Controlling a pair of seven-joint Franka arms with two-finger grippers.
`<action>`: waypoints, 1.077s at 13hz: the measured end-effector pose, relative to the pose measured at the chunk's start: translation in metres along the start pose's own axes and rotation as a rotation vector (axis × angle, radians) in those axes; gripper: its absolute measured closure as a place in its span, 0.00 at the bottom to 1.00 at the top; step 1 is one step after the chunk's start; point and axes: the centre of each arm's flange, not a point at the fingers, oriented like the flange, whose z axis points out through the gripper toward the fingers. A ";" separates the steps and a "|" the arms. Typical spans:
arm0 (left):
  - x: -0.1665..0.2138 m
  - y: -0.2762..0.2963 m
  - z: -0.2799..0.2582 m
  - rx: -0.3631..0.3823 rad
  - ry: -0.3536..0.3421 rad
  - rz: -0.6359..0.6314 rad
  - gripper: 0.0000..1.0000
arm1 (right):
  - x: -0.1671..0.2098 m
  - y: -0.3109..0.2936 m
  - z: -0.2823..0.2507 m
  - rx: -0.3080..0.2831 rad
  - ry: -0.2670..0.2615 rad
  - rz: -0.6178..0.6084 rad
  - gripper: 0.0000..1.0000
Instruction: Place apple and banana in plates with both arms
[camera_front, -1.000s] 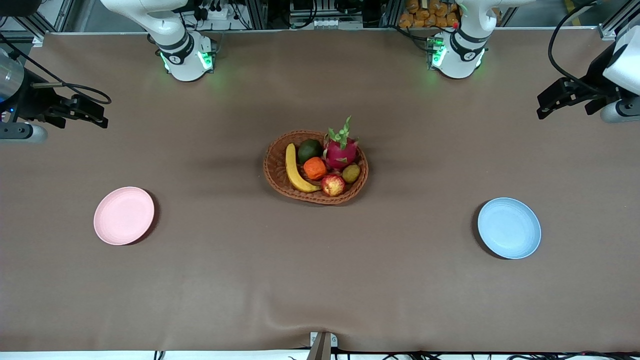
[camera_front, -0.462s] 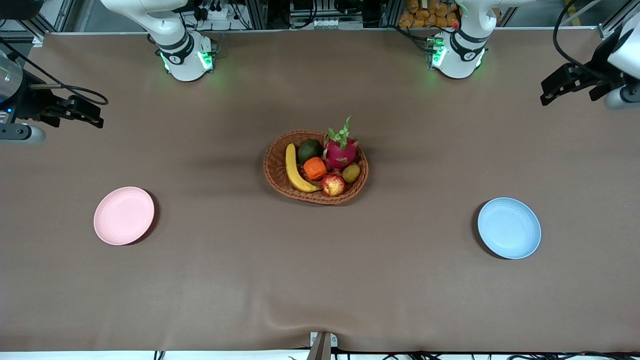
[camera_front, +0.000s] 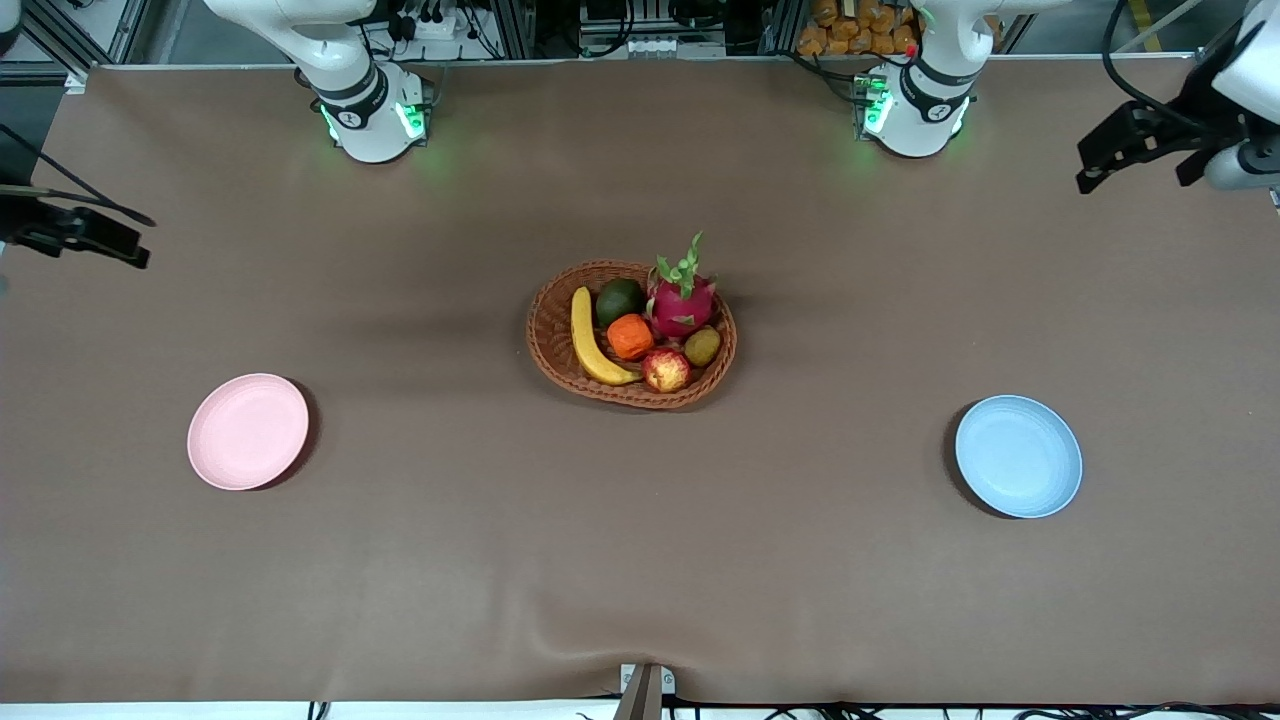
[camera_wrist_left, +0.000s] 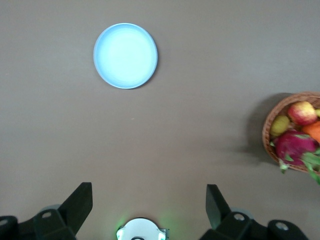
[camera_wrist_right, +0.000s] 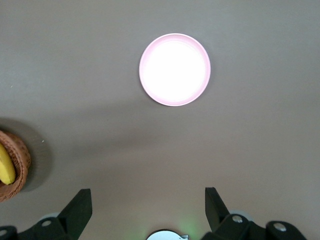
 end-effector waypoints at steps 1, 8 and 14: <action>0.001 0.021 0.006 -0.008 -0.001 0.038 0.00 | 0.001 0.013 0.000 0.011 0.002 0.023 0.00; 0.037 0.229 0.140 -0.076 -0.003 0.151 0.00 | 0.000 0.017 -0.008 0.058 0.019 0.032 0.00; 0.081 0.311 0.285 -0.158 0.030 0.131 0.00 | 0.001 0.007 -0.010 0.095 0.034 0.017 0.00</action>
